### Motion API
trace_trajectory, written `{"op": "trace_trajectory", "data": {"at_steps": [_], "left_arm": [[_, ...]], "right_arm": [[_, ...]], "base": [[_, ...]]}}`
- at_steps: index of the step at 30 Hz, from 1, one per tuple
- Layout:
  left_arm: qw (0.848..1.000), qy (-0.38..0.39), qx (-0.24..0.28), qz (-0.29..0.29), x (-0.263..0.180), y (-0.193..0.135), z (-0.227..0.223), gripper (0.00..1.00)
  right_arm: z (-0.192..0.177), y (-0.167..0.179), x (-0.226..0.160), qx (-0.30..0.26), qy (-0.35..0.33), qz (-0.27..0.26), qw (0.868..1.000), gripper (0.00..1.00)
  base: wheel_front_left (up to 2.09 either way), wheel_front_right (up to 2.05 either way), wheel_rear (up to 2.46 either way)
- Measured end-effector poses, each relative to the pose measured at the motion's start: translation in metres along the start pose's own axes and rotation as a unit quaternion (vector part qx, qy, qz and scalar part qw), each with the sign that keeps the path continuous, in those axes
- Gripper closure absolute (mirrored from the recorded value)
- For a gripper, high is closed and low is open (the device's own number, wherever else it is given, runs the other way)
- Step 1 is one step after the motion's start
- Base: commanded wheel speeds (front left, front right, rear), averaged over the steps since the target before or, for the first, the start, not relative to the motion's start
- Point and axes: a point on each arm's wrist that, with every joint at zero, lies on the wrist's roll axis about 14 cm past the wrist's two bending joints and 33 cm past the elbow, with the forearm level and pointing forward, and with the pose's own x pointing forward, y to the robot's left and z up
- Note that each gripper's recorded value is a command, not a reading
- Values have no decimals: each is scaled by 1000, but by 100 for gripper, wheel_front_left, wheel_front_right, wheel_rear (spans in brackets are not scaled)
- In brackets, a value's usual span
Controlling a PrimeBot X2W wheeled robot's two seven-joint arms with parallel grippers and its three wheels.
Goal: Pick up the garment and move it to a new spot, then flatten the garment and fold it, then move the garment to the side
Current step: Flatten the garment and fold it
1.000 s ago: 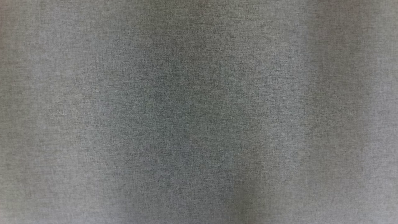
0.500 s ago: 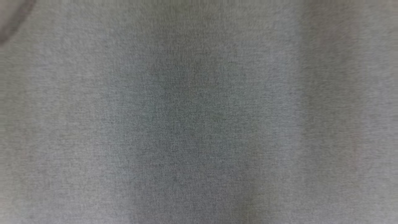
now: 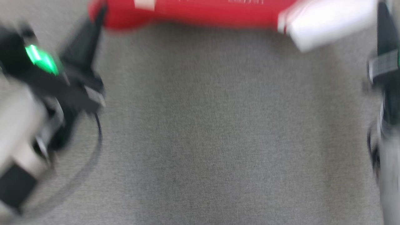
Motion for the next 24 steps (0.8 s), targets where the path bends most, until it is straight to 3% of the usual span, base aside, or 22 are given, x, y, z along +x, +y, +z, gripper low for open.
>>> {"op": "trace_trajectory", "data": {"at_steps": [5,6,10,16,24], "left_arm": [[999,19,-9,30,-54,-22,-30,100],[999,19,-9,30,-54,-22,-30,100],[996,46,4,75,-96,-22,-55,100],[990,75,-13,122,-143,-30,-88,100],[974,147,43,166,-205,-34,-130,100]], "right_arm": [[-10,-26,-90,71,-5,-54,996,100],[-10,-26,-90,71,-5,-54,996,100],[-45,-34,-148,100,59,-95,989,100],[-72,-48,-206,101,127,-145,976,100],[-112,-55,-274,115,229,-186,948,100]], "base": [[0,0,0],[0,0,0],[0,0,0],[0,0,0],[0,0,0]]}}
